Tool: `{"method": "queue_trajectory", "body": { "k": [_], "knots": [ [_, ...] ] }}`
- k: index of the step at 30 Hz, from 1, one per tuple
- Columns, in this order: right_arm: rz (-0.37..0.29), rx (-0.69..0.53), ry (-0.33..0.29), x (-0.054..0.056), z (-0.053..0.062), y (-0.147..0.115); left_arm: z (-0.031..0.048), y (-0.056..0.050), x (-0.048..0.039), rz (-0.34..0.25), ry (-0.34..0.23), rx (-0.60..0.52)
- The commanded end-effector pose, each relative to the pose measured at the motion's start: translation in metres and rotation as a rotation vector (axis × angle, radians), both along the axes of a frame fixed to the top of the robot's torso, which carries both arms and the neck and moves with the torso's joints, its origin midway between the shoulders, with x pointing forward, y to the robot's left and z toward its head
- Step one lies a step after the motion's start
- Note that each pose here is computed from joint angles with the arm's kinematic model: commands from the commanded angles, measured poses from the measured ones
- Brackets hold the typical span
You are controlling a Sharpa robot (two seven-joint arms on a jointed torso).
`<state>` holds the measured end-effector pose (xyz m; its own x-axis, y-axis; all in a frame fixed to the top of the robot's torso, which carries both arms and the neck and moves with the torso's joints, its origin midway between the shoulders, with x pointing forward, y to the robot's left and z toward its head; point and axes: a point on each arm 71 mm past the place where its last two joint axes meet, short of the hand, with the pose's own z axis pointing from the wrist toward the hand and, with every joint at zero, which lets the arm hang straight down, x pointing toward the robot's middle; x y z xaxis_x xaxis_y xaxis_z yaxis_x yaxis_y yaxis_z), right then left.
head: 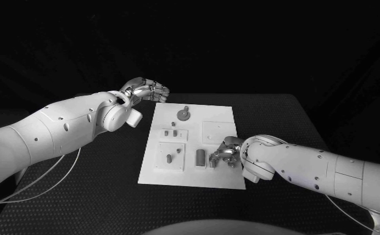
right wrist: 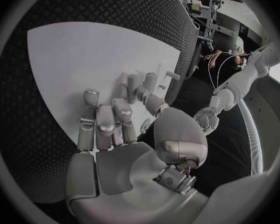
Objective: Assemble the parts on the task board
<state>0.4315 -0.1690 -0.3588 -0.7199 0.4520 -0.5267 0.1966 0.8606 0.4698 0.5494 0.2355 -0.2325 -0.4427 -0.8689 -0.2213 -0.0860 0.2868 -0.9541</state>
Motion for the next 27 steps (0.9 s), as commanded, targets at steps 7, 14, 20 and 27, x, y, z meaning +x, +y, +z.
{"method": "queue_trajectory", "body": {
  "k": [7,14,20,27],
  "knots": [
    [0.031,0.02,0.018,-0.0017,-0.0007,0.0062,0.0011,-0.0034,0.0001,-0.018,-0.001,-0.005],
    [0.033,0.023,0.017,-0.0018,-0.0006,0.0063,0.0011,-0.0034,0.0001,-0.017,-0.001,-0.005],
    [0.037,0.026,0.016,-0.002,-0.0004,0.0067,0.001,-0.003,0.0001,-0.017,0.0,-0.004],
    [0.04,0.032,0.013,-0.002,0.0,0.0073,0.001,-0.0031,0.0003,-0.017,0.0,-0.004]
  ]
}}
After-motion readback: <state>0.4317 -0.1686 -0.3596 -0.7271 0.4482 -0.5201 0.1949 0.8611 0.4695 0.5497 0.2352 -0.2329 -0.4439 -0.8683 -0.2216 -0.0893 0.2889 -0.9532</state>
